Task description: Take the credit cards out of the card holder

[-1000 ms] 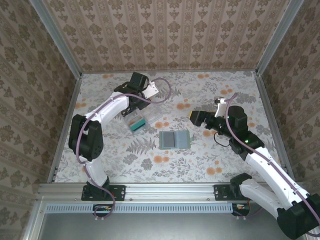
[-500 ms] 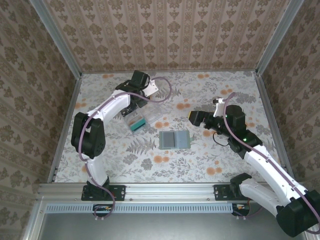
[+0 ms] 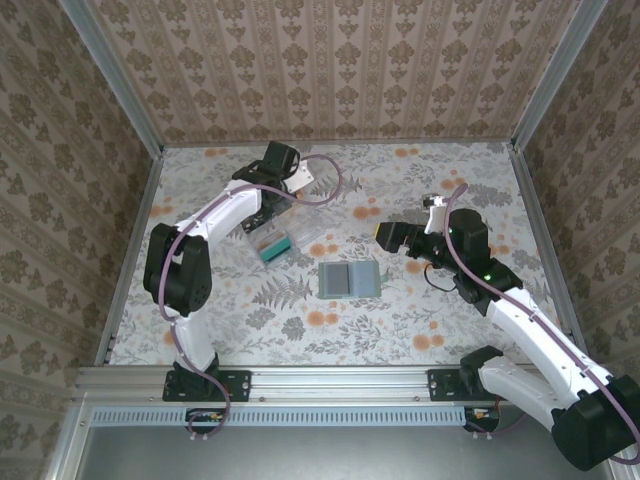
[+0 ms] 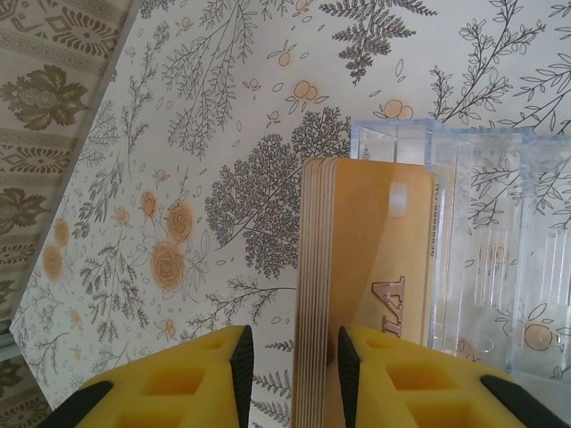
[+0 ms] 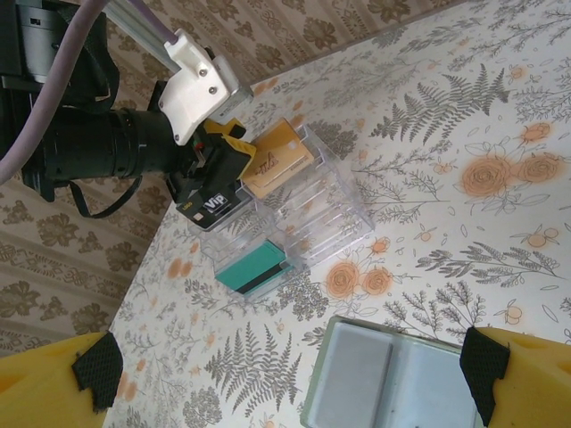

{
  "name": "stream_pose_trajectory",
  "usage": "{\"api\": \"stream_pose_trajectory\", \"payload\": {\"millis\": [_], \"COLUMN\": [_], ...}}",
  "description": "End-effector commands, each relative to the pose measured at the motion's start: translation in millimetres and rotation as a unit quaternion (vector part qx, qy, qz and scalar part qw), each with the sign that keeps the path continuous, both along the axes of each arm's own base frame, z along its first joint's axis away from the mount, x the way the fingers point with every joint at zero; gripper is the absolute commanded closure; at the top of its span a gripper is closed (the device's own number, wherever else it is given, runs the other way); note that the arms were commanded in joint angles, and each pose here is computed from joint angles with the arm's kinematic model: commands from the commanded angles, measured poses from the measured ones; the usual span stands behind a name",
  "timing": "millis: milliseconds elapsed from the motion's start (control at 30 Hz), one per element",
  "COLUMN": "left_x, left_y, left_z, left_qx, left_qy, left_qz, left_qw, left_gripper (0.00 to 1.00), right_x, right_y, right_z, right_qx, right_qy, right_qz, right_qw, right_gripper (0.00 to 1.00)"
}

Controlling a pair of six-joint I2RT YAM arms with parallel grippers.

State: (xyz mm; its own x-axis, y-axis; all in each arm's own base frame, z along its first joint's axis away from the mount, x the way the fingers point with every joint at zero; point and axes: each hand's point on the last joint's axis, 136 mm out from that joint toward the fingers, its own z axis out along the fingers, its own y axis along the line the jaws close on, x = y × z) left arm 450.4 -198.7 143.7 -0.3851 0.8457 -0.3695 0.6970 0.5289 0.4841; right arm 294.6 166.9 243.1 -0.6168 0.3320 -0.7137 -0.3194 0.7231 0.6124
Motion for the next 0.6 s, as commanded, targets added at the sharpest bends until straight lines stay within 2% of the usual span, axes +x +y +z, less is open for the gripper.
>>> {"api": "stream_pose_trajectory", "payload": {"millis": [0,100,200,333,500,567], "left_x": [5,0,-7,-23,-51,-64], "left_y": [0,-6,-11,-15,-19,-20], "left_z": [11,24,45,65,80,80], "left_qx": [-0.015,-0.048,-0.094,-0.162,-0.264,-0.304], "left_qy": [-0.008,-0.008,-0.006,0.008,0.045,0.07], "left_qz": [0.009,0.012,0.029,0.06,0.115,0.151], "left_qw": [1.0,0.999,0.995,0.985,0.957,0.938], "left_gripper": [0.66,0.61,0.52,0.5,0.49,0.5], "right_x": [0,1,3,7,7,6], "right_y": [4,5,6,10,19,27], "right_z": [8,5,-3,-21,-51,-63], "right_qx": [0.012,0.01,0.0,-0.022,-0.058,-0.074], "right_qy": [-0.006,0.002,0.021,0.067,0.135,0.151], "right_qz": [0.008,0.01,0.01,0.016,0.025,0.041], "right_qw": [1.0,1.0,1.0,0.997,0.989,0.985], "right_gripper": [0.0,0.0,0.0,0.02,0.1,0.18]}}
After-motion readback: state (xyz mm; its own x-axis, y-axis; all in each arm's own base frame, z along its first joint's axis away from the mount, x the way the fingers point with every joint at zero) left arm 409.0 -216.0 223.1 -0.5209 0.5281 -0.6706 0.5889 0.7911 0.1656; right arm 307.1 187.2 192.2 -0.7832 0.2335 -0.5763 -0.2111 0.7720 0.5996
